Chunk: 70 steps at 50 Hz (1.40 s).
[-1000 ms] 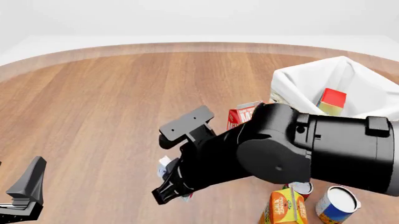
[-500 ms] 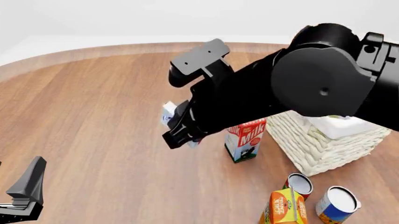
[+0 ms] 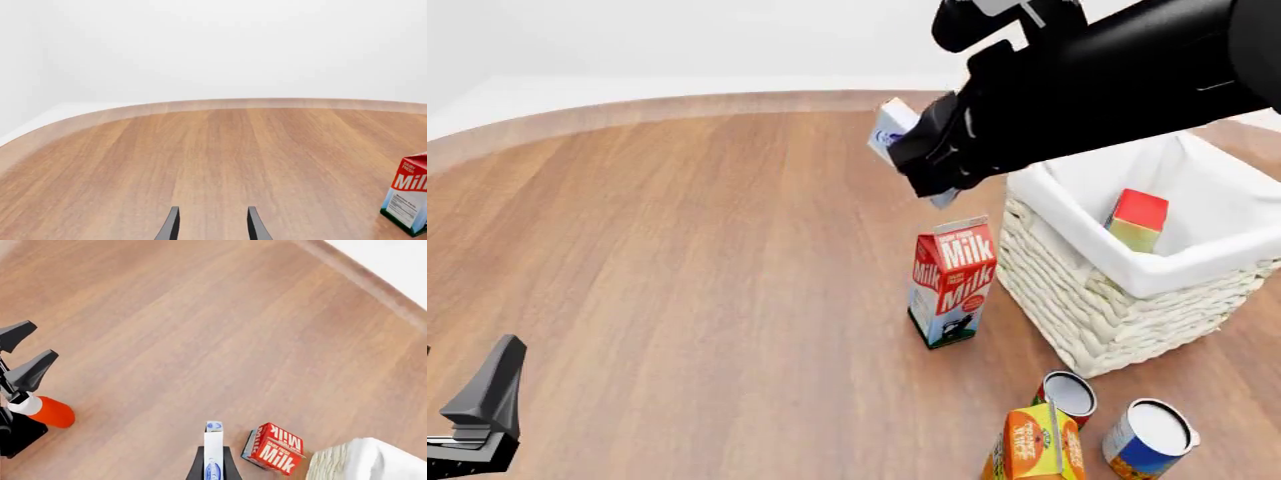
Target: Pick up the cream cheese box and the butter, and put them in the basket.
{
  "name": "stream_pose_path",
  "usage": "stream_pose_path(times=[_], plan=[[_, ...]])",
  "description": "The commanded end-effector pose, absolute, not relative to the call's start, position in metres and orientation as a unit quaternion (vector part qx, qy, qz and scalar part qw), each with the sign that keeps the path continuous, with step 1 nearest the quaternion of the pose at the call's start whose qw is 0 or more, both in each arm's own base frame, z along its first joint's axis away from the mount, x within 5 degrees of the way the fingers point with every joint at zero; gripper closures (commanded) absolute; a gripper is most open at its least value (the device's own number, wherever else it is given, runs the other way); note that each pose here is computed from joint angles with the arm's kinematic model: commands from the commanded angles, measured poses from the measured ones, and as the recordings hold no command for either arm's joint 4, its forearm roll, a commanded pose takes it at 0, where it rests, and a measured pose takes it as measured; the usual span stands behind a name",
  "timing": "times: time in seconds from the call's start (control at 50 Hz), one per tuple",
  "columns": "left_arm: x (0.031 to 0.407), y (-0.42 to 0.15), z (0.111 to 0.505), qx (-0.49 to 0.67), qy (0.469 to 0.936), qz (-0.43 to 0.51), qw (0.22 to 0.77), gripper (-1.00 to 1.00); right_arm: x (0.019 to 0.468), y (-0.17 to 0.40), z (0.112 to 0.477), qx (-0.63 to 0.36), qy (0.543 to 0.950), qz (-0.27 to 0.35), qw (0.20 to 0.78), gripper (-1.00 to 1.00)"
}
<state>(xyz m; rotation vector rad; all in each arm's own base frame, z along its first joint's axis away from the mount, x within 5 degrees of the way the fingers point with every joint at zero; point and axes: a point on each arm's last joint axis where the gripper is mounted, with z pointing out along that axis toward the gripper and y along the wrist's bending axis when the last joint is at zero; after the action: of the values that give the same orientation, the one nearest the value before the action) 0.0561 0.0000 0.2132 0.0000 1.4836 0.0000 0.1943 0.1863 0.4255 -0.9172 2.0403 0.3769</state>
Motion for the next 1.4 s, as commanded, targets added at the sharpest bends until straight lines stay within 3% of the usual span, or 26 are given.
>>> stream_pose_path(times=[0.02, 0.08, 0.62, 1.4], plan=[[0.056, 0.0, 0.213, 0.0, 0.676, 0.0, 0.737, -1.0, 0.194, 0.138, 0.451, -0.314, 0.817, 0.12, 0.469, 1.0], [0.056, 0.0, 0.213, 0.0, 0.676, 0.0, 0.737, -1.0, 0.199, 0.114, 0.456, -0.277, 0.82, 0.096, 0.492, 1.0], [0.056, 0.0, 0.213, 0.0, 0.676, 0.0, 0.737, -1.0, 0.19, 0.057, 0.463, -0.167, 0.838, 0.05, 0.516, 1.0], [0.056, 0.0, 0.213, 0.0, 0.676, 0.0, 0.737, -1.0, 0.206, 0.018, 0.43, -0.047, 0.849, 0.016, 0.526, 1.0]])
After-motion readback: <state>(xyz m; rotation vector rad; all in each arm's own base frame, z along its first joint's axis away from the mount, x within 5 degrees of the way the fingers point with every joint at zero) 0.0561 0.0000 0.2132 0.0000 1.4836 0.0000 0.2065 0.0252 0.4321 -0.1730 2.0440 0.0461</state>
